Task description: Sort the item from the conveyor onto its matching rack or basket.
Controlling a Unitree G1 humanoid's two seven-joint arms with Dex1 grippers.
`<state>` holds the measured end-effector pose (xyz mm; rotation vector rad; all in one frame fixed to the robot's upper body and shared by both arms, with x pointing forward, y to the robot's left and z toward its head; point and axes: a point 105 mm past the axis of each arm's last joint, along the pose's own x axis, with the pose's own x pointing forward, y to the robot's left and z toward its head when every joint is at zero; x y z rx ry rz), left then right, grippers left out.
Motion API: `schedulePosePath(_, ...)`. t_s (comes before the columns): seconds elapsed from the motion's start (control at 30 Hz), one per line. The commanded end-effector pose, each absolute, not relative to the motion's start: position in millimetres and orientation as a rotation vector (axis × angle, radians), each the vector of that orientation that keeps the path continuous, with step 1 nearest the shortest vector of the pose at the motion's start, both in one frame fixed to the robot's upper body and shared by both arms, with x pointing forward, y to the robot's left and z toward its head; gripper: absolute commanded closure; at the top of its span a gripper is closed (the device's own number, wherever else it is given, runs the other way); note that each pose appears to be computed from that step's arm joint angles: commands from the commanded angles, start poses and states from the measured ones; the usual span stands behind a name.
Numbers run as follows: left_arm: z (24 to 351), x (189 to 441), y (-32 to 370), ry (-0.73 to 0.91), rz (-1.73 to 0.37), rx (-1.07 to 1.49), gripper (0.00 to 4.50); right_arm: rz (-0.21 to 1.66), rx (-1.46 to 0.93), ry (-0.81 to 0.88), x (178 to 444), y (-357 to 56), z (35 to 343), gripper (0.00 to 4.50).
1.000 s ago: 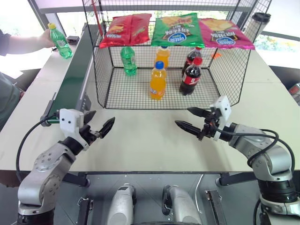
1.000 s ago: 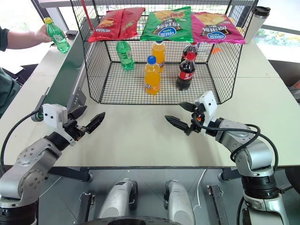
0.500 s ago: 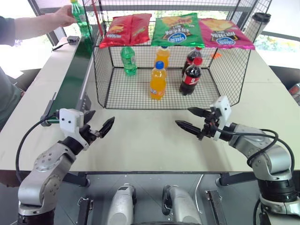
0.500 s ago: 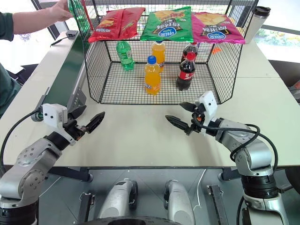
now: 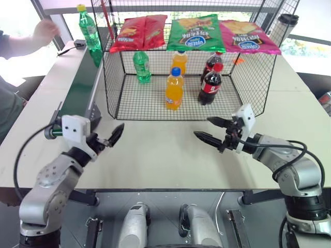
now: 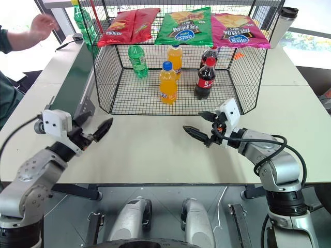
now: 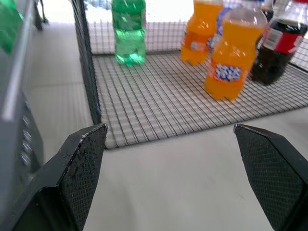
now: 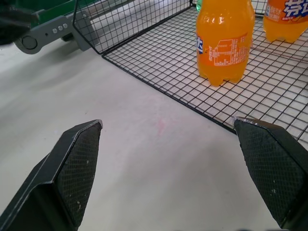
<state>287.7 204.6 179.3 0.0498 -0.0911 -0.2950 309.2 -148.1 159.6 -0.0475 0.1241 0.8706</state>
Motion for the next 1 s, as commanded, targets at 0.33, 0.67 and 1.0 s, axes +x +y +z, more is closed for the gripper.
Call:
schedulePosePath(0.33,226,285,309,-0.16,0.182,0.241,0.1,1.171,-0.112,0.028,283,-93,205,0.0)
schedulePosePath(0.67,207,317,319,-0.066,0.211,0.087,0.1,1.123,-0.071,0.076,291,-97,177,0.0)
schedulePosePath(1.0,214,337,316,-0.077,0.178,0.123,0.1,1.071,-0.065,0.063,297,-102,172,0.0)
